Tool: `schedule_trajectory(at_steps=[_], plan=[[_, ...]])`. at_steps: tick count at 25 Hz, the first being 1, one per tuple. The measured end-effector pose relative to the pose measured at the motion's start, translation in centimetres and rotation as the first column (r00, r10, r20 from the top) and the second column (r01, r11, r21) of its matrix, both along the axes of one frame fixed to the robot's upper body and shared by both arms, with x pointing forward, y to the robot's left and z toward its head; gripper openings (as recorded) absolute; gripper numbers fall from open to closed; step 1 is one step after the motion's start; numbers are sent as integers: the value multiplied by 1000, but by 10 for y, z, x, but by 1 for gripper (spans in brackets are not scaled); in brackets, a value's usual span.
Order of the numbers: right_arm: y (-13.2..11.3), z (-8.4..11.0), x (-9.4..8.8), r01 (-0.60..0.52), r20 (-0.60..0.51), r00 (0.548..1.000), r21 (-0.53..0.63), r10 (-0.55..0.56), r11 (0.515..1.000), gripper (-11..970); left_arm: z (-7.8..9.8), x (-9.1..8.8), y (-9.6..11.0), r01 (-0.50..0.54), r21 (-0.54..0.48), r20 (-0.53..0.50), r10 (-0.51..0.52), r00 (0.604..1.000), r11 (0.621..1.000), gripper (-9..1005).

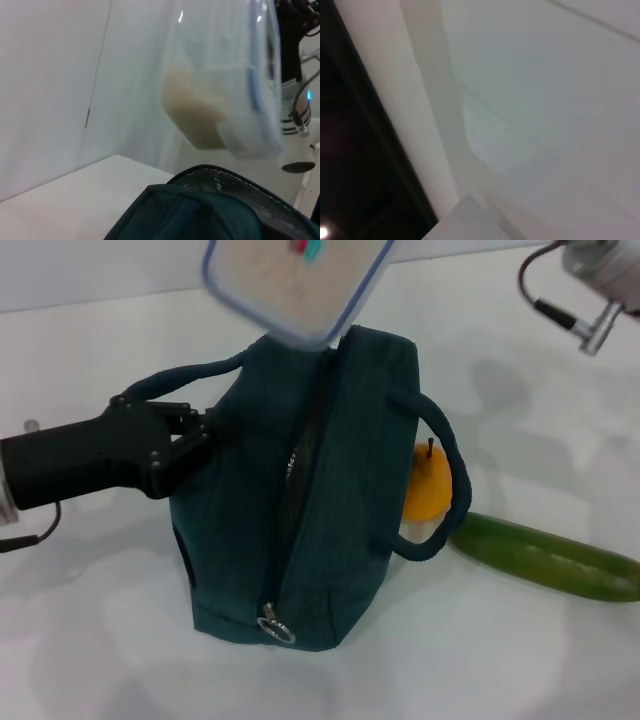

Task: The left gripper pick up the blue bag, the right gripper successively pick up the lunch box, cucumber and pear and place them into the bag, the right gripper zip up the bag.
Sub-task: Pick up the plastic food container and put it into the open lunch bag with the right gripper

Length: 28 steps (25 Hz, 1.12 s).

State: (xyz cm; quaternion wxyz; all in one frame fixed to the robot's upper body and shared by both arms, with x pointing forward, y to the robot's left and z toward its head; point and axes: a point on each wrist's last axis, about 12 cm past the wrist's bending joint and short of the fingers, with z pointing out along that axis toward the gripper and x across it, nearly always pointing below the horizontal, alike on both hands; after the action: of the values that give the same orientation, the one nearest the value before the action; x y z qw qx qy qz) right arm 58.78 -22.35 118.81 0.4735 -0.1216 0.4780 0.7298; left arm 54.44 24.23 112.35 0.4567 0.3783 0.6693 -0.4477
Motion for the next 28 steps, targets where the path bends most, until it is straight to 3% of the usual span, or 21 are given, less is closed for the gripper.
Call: schedule_trajectory(at_steps=[4,11,23,28], plan=[[6,-4,-4,-43,-13,999,-25,43,999,99,0,2,-2,6,-3,-6,-6,1000,1000,53],[-6,-16,-16,-60,-31,998,-61,58,996,99,-1,1,-2,6,-3,-7,-7,1000,1000,53],[-29,-37,-31,-36,-74,997,-167,23,985,100,0,1,-3,8,-7,-6,-8,1000,1000,53],[-36,-46,-30,-5,-70,997,-269,-15,963,101,0,2,-3,8,-8,-6,-8,1000,1000,53]])
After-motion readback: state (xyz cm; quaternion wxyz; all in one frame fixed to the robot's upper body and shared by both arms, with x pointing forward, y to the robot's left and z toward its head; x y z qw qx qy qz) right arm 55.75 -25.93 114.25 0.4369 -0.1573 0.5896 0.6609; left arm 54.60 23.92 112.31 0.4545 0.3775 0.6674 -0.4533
